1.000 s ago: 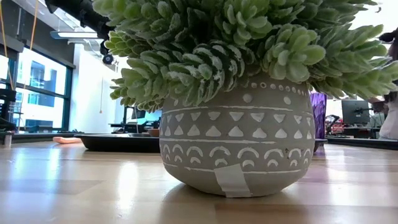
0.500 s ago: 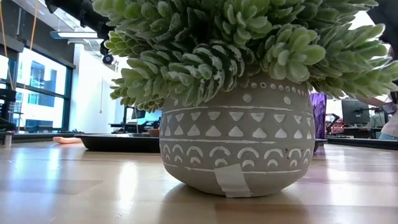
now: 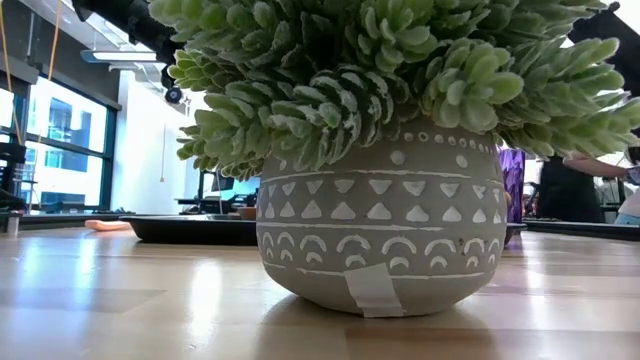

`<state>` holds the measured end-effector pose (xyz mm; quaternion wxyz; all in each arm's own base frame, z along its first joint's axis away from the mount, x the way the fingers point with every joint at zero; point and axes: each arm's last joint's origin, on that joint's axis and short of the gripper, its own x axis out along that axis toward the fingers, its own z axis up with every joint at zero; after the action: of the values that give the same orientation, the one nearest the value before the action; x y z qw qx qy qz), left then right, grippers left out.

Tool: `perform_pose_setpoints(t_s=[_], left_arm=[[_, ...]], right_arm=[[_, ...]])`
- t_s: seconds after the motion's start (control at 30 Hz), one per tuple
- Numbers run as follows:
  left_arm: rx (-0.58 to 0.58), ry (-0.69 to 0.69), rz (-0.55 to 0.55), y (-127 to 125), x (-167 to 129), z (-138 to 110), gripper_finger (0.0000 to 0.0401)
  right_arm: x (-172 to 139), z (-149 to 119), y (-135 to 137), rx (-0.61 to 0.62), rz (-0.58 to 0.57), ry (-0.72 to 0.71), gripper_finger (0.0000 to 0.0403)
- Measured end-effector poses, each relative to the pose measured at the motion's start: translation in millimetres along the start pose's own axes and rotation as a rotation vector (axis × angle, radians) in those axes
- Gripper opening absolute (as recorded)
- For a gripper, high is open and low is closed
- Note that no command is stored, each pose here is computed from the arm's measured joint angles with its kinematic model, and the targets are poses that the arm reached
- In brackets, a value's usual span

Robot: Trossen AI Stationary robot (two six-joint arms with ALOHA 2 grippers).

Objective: Pick and place plate/cup/fork/spoon on tray
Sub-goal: Put the orange spoon on the black tray

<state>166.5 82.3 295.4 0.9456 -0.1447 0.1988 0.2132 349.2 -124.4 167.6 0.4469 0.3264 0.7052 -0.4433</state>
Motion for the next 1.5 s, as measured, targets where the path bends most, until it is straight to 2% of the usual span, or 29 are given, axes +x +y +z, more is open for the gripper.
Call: perform_pose_setpoints(t_s=[0.37,0.93,1.5], left_arm=[[0.0,0.0,0.0,0,0,0,0.0044],[-0.001,0.011,0.002,0,0,-1,0.0044],[-0.002,0.031,0.006,1,0,-3,0.0044]], right_arm=[[22,16,4,-0.002,-0.04,0.049,0.0],[24,23,8,-0.015,0.011,0.008,0.0002],[25,24,8,-0.044,0.009,0.0,0.0061]])
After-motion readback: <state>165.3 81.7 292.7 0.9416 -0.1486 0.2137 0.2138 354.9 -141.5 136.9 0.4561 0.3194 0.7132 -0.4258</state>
